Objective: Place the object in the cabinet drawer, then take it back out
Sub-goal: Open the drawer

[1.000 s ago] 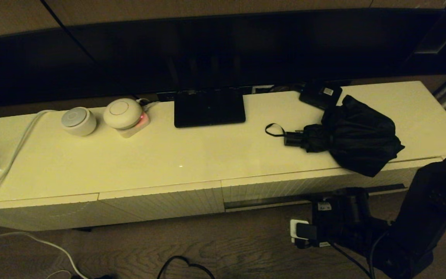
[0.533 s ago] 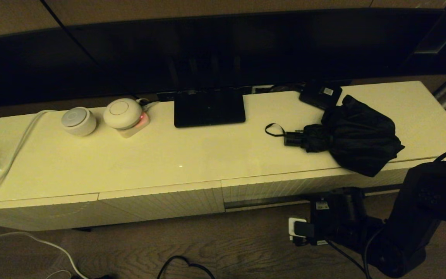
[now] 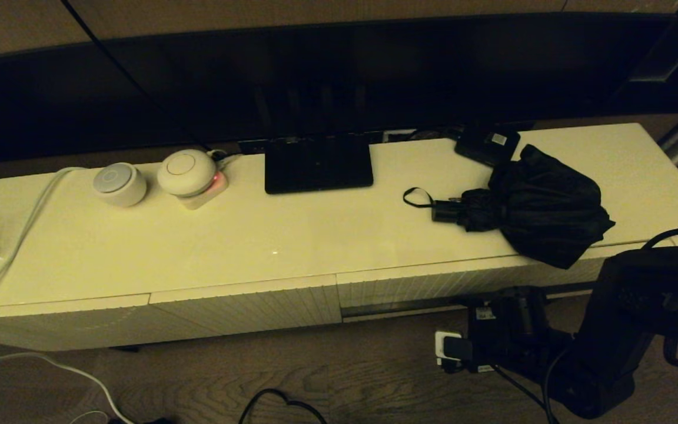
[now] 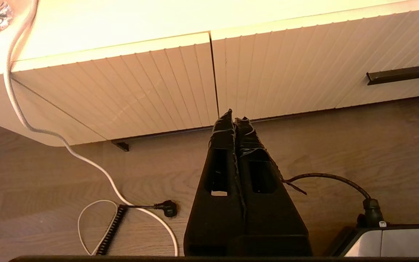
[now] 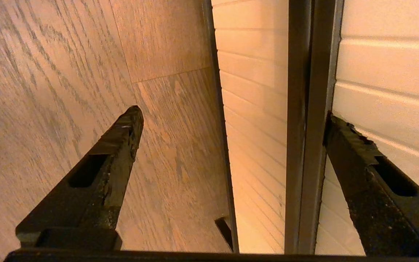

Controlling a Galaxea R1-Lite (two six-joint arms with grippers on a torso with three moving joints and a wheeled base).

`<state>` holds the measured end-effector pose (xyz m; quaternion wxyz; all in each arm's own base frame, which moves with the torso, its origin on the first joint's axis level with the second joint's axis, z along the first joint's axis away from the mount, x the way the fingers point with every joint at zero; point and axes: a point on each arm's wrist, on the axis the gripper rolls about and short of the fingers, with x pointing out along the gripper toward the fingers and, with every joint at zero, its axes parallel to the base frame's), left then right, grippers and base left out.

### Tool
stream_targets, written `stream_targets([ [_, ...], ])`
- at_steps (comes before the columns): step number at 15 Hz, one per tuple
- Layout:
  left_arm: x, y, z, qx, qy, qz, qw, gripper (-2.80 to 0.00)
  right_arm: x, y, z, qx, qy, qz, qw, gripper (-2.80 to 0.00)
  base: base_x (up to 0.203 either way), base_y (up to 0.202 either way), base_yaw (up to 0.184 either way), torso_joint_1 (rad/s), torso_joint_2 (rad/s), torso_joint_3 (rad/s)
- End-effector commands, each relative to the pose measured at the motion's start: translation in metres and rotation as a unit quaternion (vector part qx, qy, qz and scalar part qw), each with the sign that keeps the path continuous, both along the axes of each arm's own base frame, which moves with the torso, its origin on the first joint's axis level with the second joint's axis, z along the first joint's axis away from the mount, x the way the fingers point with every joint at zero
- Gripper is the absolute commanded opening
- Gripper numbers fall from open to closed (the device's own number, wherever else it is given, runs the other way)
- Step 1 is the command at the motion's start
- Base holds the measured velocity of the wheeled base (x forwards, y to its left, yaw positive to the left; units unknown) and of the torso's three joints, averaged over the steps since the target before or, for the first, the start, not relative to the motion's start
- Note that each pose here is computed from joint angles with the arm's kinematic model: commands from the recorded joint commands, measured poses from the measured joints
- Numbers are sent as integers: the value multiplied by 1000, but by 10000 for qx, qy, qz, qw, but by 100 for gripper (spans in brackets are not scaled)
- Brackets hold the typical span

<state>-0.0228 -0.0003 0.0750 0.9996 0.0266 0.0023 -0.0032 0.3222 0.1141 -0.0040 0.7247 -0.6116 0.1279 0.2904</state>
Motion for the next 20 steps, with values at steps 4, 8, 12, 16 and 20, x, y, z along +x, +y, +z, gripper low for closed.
stream_targets([
  [4,0,0,-1,2,15,0,10000,-280,1,-1,-6,-47,48,7,10000,0,0,0,0,0,0,0],
  [8,0,0,-1,2,15,0,10000,-280,1,0,11,55,-186,67,9998,0,0,0,0,0,0,0],
  [12,0,0,-1,2,15,0,10000,-280,6,-1,14,74,-275,26,9996,0,0,0,0,0,0,0],
  [16,0,0,-1,2,15,0,10000,-280,13,-4,5,45,-220,-53,9997,0,0,0,0,0,0,0],
  [20,0,0,-1,2,15,0,10000,-280,12,-6,-2,11,-102,-85,9999,0,0,0,0,0,0,0],
])
